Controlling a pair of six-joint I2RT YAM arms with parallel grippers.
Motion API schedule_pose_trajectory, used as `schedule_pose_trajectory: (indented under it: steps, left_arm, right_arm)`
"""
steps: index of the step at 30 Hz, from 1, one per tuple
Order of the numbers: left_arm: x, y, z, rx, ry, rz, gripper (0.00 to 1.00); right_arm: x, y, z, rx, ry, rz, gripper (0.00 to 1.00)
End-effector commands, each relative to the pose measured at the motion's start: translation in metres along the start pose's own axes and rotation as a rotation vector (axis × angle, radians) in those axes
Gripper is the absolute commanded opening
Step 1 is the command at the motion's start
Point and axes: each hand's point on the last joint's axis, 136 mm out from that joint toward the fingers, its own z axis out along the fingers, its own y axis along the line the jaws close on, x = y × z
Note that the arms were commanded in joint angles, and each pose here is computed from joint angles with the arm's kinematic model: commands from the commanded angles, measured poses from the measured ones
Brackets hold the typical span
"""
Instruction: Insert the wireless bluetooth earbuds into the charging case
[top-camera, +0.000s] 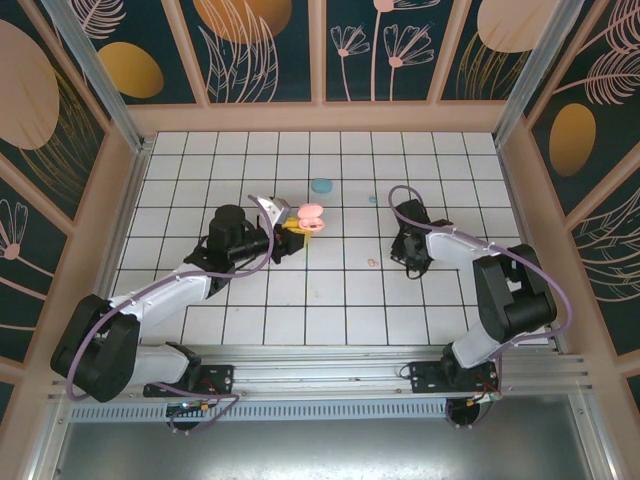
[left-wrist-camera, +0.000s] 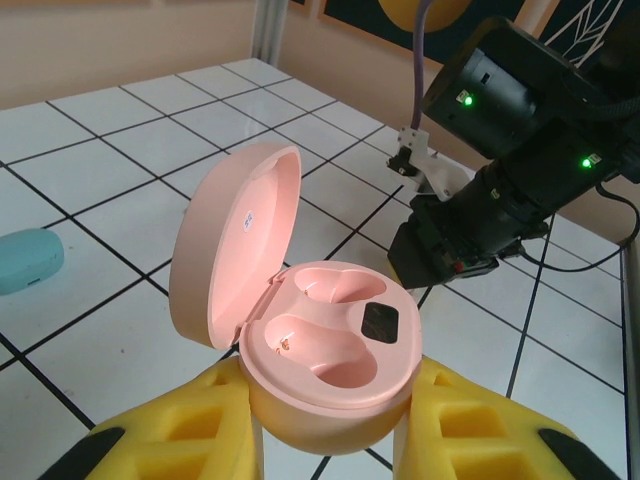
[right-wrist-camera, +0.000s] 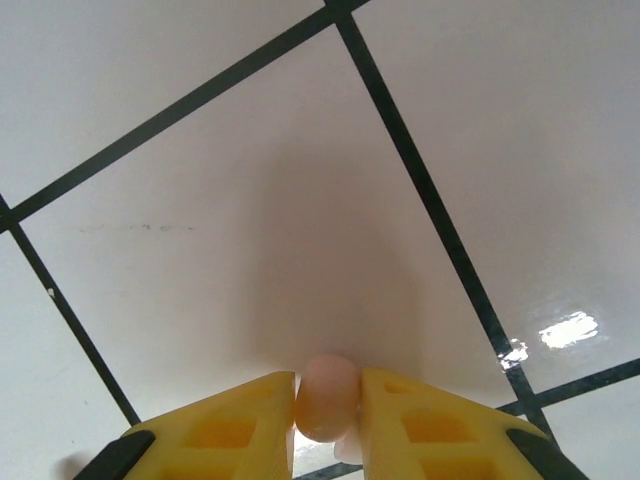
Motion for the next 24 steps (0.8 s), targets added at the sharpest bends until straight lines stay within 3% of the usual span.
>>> schedule_pose_trajectory:
  steps: [1,7,11,16,24]
  left_arm:
    - [-0.008,0.001,0.001,-0.001,-0.012,0.031,0.13]
    - [-0.005,0.001,0.002,-0.002,-0.006,0.027,0.13]
    - [-0.004,-0.003,0.001,0.02,-0.015,0.036,0.14]
    - [-0.007,-0.02,0.001,0.123,-0.042,0.078,0.17]
    - [-0.013,-0.021,0.0,0.128,-0.08,0.131,0.16]
  right_arm:
    - [0.008,-0.004,0.007,0.043,0.034,-0.023,0.23]
    - [0.013,-0.002,0.013,0.061,0.066,-0.053,0.22]
    - [0.009,0.009,0.008,0.022,0.053,-0.078,0.14]
    - [-0.005,0.034,-0.007,-0.107,-0.002,-0.105,0.1]
    - [-0.019,0.085,-0.063,-0.391,-0.116,-0.219,0.04]
